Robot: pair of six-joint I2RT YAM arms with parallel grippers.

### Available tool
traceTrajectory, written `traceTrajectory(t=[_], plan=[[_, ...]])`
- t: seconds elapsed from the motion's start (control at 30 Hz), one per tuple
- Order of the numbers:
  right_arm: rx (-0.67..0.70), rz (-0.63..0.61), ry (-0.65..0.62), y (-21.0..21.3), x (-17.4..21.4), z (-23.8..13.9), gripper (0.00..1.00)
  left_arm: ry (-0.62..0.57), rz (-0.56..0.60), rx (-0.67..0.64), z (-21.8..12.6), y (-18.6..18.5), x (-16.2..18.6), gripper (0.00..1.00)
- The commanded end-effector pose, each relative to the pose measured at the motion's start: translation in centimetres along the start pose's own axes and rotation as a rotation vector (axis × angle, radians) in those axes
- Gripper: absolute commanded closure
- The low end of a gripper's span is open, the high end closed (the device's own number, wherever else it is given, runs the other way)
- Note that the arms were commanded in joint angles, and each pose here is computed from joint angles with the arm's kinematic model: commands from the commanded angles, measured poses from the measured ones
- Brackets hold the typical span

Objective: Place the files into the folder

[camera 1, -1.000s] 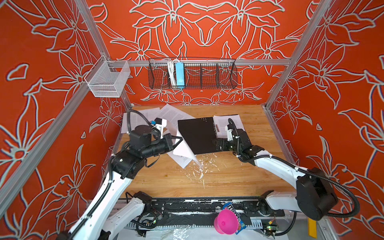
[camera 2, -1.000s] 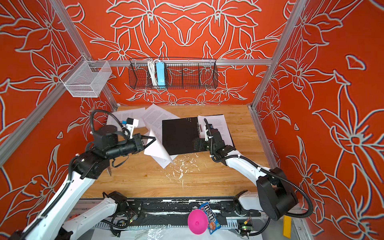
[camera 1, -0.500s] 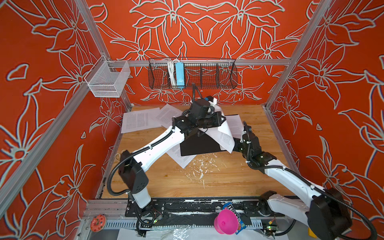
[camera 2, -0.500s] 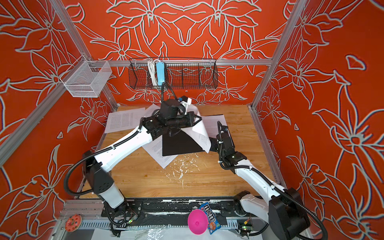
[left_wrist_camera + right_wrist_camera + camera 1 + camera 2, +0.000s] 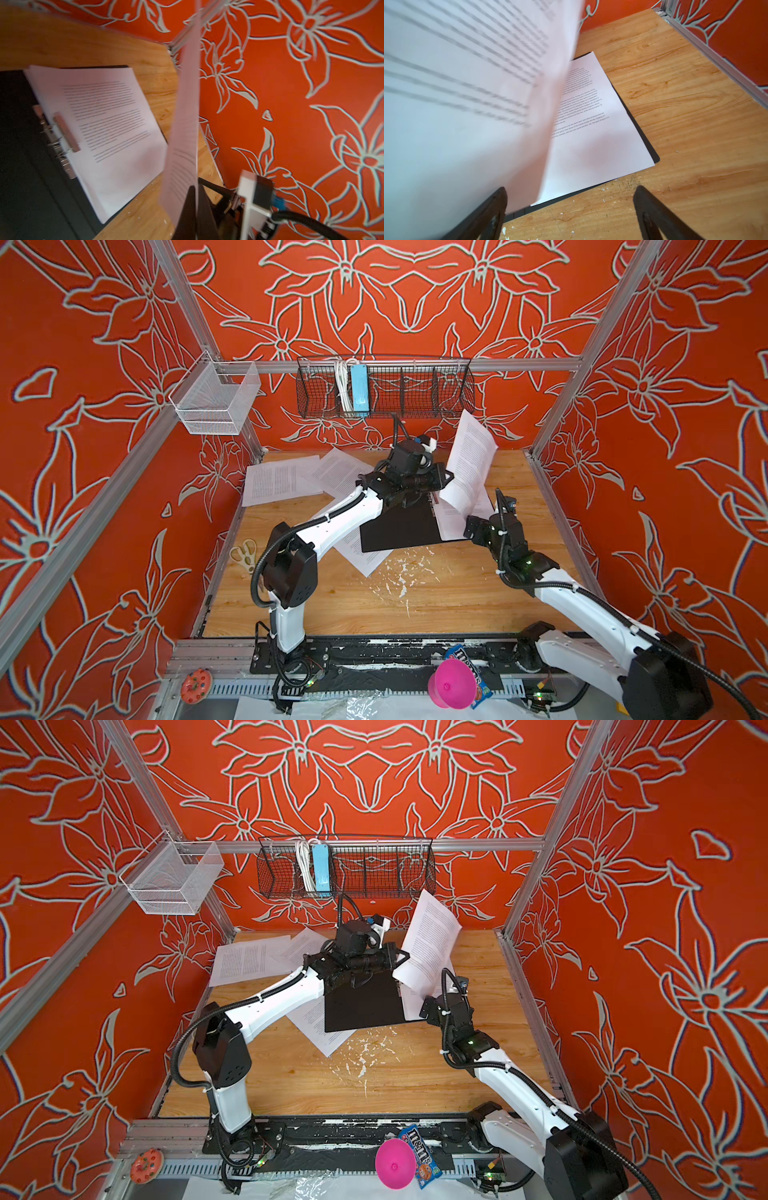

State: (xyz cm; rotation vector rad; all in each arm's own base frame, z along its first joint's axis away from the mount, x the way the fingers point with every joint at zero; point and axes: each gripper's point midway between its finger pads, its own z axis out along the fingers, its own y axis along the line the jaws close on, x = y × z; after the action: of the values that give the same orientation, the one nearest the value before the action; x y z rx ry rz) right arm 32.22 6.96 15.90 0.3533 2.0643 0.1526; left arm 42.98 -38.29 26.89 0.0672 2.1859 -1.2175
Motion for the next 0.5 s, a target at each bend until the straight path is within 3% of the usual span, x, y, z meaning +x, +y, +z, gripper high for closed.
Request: traceTrajectory(t=[0.0,0.3,0.47], plan=[[0.039,-0.003,-0.009,-0.8,0.1,0.2,0.04,0.021,-0.074,-0.027,1.5,4.8,0.4,1.0],[-0.049,-0.059,0.051,1.6,1.0,1.8,0.04,0.121,-0.127,-0.271,1.3,16.7,6.4,1.0],[-0.168,-0.059,0.167,4.7,0.7,3.6,0.02,0.137,-0.128,-0.316,0.8,19.8,7.4,1.0]])
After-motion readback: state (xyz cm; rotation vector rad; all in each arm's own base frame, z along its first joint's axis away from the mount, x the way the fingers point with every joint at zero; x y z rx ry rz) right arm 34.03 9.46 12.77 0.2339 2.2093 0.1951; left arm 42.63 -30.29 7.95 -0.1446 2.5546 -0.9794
